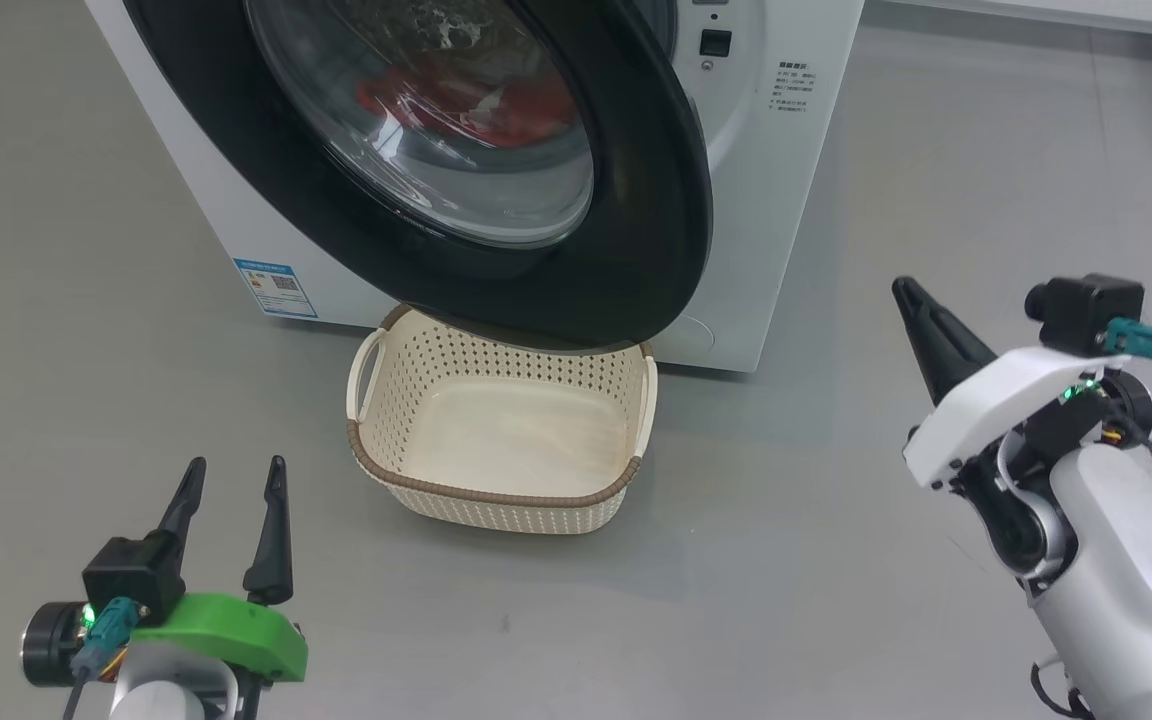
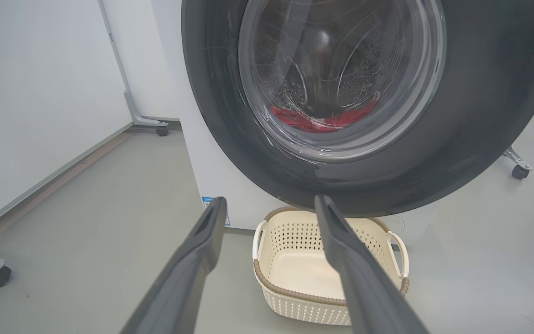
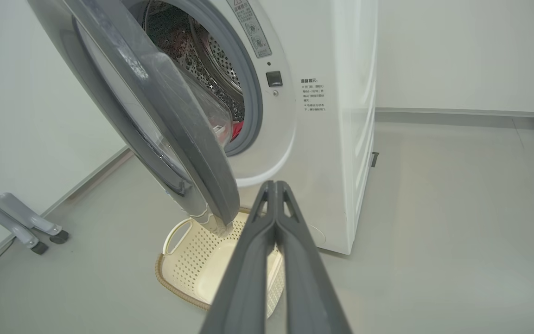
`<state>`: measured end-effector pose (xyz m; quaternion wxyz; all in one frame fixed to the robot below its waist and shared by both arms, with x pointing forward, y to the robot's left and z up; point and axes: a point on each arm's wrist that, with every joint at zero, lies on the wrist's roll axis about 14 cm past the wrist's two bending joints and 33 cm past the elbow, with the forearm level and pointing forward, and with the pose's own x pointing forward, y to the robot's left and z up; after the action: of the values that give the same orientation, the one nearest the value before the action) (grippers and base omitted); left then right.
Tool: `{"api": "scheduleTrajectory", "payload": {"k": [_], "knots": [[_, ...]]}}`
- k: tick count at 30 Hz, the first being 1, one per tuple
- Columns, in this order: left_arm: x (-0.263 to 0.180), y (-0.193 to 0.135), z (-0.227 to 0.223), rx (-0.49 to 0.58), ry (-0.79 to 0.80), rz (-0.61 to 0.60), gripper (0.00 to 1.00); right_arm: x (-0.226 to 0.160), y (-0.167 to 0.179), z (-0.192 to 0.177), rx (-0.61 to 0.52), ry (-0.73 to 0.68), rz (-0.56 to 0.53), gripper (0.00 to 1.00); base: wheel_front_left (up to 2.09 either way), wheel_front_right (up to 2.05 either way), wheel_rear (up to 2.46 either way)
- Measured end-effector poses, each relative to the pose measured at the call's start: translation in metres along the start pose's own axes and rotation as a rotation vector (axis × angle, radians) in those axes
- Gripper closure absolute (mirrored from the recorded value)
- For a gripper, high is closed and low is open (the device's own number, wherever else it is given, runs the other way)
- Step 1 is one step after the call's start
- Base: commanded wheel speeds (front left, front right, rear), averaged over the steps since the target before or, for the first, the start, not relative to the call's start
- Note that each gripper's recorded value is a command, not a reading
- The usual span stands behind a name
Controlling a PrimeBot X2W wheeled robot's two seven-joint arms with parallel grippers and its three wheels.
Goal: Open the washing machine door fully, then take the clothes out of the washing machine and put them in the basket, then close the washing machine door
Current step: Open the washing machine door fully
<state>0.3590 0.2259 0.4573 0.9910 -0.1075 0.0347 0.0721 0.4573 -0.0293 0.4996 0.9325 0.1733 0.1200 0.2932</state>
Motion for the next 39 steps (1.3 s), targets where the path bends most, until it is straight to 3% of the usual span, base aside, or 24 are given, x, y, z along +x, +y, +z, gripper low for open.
{"api": "scheduleTrajectory", "payload": {"k": [7, 9, 10, 39], "knots": [[-0.001, 0.000, -0.001, 0.004, 0.001, 0.000, 0.00, -0.015, -0.003, -0.023, -0.040, 0.007, -0.012, 1.00, 0.00, 0.00, 0.00], [-0.001, 0.000, -0.001, 0.004, 0.002, -0.001, 0.00, -0.017, -0.002, -0.027, -0.074, 0.015, -0.005, 0.25, 0.00, 0.00, 0.00], [-0.001, 0.000, -0.001, 0.004, 0.002, -0.001, 0.00, -0.018, -0.001, -0.030, -0.091, 0.022, -0.001, 0.00, 0.00, 0.00, 0.00], [-0.005, 0.003, -0.006, 0.014, 0.017, 0.004, 0.00, -0.023, 0.004, -0.037, -0.142, -0.016, -0.012, 0.00, 0.00, 0.00, 0.00]]}}
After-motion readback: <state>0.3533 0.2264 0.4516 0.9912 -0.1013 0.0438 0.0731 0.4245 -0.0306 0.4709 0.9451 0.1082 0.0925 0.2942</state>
